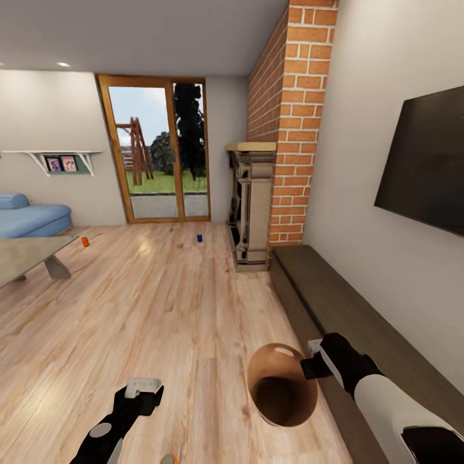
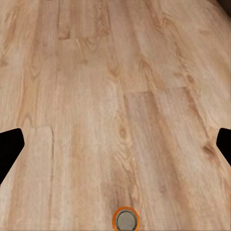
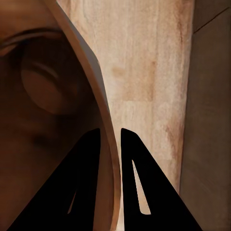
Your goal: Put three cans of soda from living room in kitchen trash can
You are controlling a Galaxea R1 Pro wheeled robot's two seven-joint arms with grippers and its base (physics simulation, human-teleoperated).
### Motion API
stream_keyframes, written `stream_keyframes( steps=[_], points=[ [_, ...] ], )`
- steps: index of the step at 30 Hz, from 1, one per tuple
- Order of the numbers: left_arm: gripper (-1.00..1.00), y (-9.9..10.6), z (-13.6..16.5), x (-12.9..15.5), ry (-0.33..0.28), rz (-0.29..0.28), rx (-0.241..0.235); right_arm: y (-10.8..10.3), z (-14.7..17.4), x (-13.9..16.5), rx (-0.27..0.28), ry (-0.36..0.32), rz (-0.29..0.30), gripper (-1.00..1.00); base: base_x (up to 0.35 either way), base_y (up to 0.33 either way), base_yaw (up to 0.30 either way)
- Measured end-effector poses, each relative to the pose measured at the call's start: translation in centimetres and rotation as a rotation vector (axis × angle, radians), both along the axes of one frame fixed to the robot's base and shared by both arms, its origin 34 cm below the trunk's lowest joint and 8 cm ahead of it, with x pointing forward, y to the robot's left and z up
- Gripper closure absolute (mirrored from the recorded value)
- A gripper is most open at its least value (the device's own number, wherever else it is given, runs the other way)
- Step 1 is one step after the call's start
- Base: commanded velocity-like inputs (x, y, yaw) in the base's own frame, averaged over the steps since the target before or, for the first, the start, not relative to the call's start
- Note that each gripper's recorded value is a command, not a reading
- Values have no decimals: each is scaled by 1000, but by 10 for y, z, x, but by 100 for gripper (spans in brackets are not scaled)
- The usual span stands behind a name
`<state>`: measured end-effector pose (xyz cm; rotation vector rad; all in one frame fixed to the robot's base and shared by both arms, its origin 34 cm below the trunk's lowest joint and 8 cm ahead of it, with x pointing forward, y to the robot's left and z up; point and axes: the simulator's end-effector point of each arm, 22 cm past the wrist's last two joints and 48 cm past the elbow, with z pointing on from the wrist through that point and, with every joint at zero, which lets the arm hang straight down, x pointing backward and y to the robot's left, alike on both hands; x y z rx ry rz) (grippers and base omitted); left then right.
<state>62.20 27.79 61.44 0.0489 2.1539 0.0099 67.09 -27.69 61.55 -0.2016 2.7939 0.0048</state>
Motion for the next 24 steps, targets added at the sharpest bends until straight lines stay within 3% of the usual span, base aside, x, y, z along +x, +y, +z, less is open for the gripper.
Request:
stream_keyframes(
  steps=[5,15,24],
  points=[
    [-100,0,1,0,-3,1,0,1,0,0,5,1,-3,100,223,56,-2],
    [-100,0,1,0,-4,1,0,0,0,0,-1,0,-2,100,58,10,0],
    [-100,0,-4,-3,13,0,1,0,0,0,-3,-1,-2,100,238,0,0]
  ],
)
